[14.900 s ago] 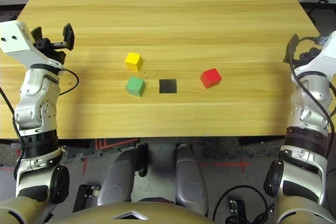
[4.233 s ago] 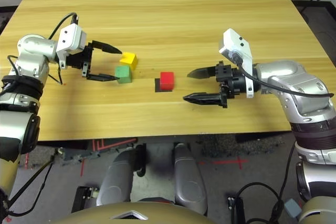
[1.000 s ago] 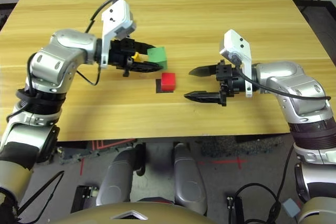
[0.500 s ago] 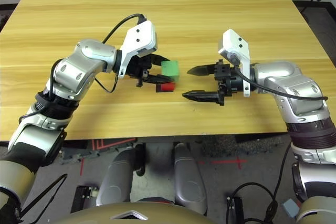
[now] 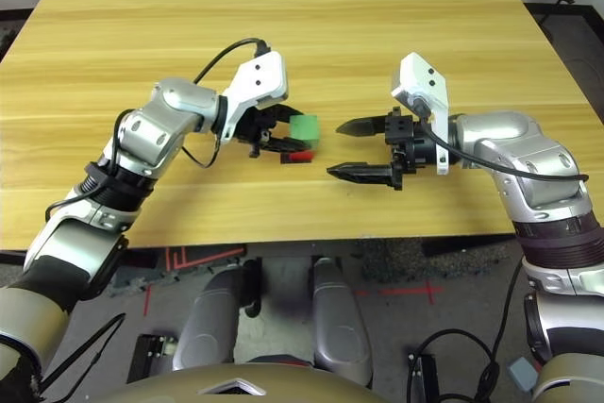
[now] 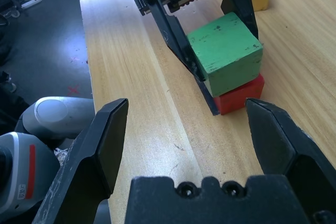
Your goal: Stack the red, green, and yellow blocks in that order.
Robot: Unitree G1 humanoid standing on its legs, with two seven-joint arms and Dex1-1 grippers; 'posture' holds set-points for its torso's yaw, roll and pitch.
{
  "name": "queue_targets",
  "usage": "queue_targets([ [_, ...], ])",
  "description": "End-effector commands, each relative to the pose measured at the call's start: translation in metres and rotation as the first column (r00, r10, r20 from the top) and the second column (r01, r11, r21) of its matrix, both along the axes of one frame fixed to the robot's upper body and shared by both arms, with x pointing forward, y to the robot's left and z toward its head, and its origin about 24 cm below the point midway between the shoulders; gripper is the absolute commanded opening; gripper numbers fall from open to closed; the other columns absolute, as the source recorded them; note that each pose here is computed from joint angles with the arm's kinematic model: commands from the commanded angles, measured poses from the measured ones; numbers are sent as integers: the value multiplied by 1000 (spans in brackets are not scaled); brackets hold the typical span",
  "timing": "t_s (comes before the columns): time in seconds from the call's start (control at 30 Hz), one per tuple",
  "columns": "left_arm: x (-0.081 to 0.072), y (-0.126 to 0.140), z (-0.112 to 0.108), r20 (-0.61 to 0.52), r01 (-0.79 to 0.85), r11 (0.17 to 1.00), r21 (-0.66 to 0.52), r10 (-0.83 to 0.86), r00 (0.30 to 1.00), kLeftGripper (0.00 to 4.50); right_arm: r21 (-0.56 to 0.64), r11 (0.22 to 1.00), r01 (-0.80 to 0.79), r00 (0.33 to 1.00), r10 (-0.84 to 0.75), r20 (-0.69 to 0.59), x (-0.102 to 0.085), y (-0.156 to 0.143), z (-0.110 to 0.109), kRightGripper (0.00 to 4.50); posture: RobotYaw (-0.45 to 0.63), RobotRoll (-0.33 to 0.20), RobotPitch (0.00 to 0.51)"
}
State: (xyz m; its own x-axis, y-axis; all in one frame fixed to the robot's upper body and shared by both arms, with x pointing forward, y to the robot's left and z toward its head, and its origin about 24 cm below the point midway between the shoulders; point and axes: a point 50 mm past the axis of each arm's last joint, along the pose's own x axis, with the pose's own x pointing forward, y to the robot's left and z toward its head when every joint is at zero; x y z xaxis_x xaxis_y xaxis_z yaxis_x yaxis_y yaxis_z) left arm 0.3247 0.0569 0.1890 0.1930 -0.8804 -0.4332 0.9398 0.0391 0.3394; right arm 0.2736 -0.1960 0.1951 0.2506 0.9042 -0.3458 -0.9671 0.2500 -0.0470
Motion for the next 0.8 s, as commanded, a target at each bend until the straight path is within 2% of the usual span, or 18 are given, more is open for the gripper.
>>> queue_targets([
  [0.03,0,-2,-4,5,22,1000,17,-22,1000,2069,-7,1000,-5,1000,5,7,-2,-1,1,4500,132,-1,203],
  [0.6,9,3,-12,13,5,999,33,-5,1000,2069,-3,1000,-12,1000,12,7,-2,0,1,4500,134,-5,204],
  [0.8,10,5,-4,14,0,1000,28,0,1000,4089,0,1000,-16,1000,16,0,-2,0,1,4500,143,-3,204],
])
